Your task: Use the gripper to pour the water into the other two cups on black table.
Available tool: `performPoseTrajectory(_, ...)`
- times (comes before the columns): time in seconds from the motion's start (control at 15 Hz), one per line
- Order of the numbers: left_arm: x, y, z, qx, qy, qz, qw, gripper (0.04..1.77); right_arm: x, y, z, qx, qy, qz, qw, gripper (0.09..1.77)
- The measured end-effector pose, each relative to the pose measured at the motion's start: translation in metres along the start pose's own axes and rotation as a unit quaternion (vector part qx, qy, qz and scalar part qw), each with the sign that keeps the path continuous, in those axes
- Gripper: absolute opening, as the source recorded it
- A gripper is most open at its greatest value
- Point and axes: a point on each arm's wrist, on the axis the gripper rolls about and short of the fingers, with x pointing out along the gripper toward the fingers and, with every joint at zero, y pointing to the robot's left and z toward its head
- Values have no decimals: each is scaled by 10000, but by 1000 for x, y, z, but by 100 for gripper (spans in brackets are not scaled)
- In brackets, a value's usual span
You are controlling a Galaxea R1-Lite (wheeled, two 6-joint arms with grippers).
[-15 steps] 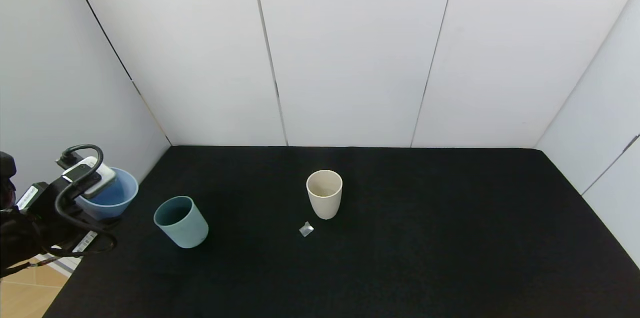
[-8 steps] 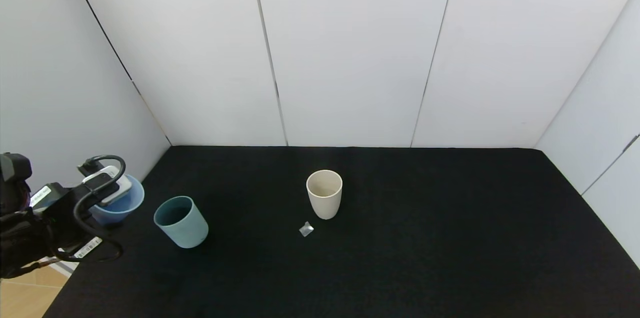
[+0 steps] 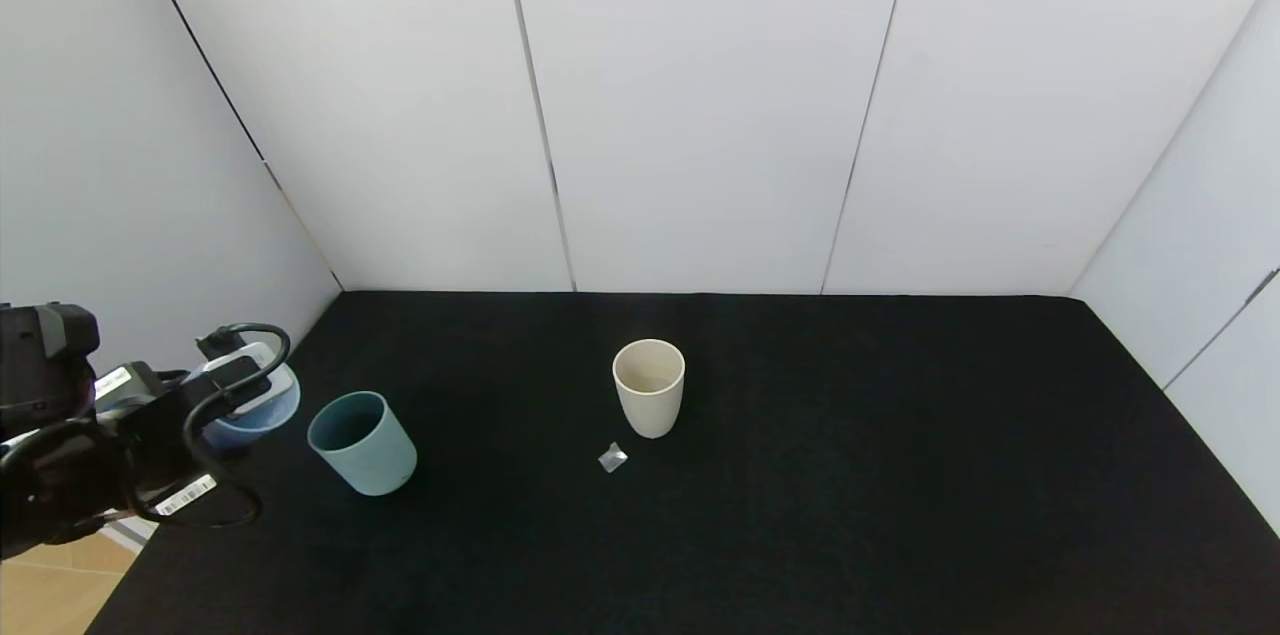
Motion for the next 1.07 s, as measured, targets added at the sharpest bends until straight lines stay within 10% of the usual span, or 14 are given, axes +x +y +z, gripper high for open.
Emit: performPoseTrajectory(1.07, 12, -2, 24, 1181, 308, 179, 9924, 118, 0, 0, 0, 1, 0, 2, 10000, 171)
